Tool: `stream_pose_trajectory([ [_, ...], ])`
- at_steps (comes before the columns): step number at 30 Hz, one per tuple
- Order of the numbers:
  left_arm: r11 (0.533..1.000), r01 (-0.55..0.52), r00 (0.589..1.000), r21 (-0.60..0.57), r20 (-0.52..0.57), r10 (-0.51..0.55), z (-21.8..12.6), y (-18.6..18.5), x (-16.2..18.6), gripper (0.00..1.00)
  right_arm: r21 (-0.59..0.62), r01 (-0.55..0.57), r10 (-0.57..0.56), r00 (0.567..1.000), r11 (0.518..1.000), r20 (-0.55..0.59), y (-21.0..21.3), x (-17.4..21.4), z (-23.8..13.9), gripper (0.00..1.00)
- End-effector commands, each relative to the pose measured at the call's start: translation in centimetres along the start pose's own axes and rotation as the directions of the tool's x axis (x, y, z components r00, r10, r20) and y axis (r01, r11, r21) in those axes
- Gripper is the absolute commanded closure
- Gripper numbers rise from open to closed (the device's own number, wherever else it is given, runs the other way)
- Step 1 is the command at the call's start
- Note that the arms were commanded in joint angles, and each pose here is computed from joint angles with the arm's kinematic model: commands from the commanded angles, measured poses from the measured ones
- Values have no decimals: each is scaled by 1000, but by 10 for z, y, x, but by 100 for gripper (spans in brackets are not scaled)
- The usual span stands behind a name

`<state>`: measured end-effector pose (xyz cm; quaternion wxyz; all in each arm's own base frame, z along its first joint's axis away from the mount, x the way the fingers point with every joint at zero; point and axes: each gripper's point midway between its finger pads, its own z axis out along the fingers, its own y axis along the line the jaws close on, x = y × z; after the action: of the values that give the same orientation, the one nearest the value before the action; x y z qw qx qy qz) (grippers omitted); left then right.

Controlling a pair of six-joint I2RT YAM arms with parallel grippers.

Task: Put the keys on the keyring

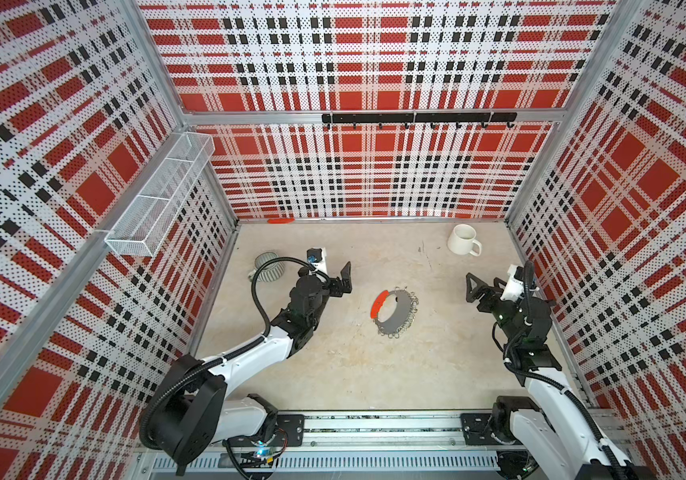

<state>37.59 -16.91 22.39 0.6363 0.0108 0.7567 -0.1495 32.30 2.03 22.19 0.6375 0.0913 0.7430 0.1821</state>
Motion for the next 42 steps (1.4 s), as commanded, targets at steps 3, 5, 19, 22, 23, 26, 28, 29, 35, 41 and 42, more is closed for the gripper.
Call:
stream_pose_trajectory([
  [3, 991, 103, 993, -86, 62, -97, -2, 16, -18, 2, 0, 0, 0, 999, 1000, 34, 0, -8, -4, 0],
  [5, 986, 121, 990, -118, 80, -112, -6, 23, -21, 2, 4, -4, 4, 999, 1000, 37, -2, -8, -5, 0],
  [19, 776, 571, 815, -267, 303, -495, -45, 115, -19, 2, 3, -29, 29, 998, 1000, 47, -4, -7, -7, 0],
  [22, 759, 599, 798, -256, 275, -537, -41, 121, -12, 2, 1, -28, 28, 998, 1000, 48, -4, -7, -7, 0],
  [23, 760, 597, 799, -256, 268, -538, -40, 121, -10, 2, 3, -28, 28, 998, 1000, 49, -5, -7, -7, 0],
  [26, 760, 597, 799, -256, 265, -539, -39, 122, -10, 2, 0, -30, 30, 998, 1000, 49, -4, -7, -7, 0],
  [28, 761, 593, 803, -262, 267, -533, -39, 123, -10, 2, 4, -28, 28, 999, 1000, 46, -5, -5, -7, 0],
  [29, 767, 583, 810, -268, 268, -522, -39, 123, -11, 2, 7, -27, 27, 998, 1000, 48, -6, -5, -7, 0],
  [35, 816, 448, 891, -364, 259, -374, -43, 136, -18, 2, 17, -22, 22, 999, 1000, 37, -10, -2, -3, 0],
  [41, 845, 209, 975, -492, 173, -141, -43, 153, -20, 2, 25, -20, 20, 999, 999, 31, -12, 0, -1, 0],
  [42, 844, 142, 987, -517, 143, -79, -43, 155, -20, 2, 30, -18, 17, 999, 999, 34, -13, 0, -1, 0],
])
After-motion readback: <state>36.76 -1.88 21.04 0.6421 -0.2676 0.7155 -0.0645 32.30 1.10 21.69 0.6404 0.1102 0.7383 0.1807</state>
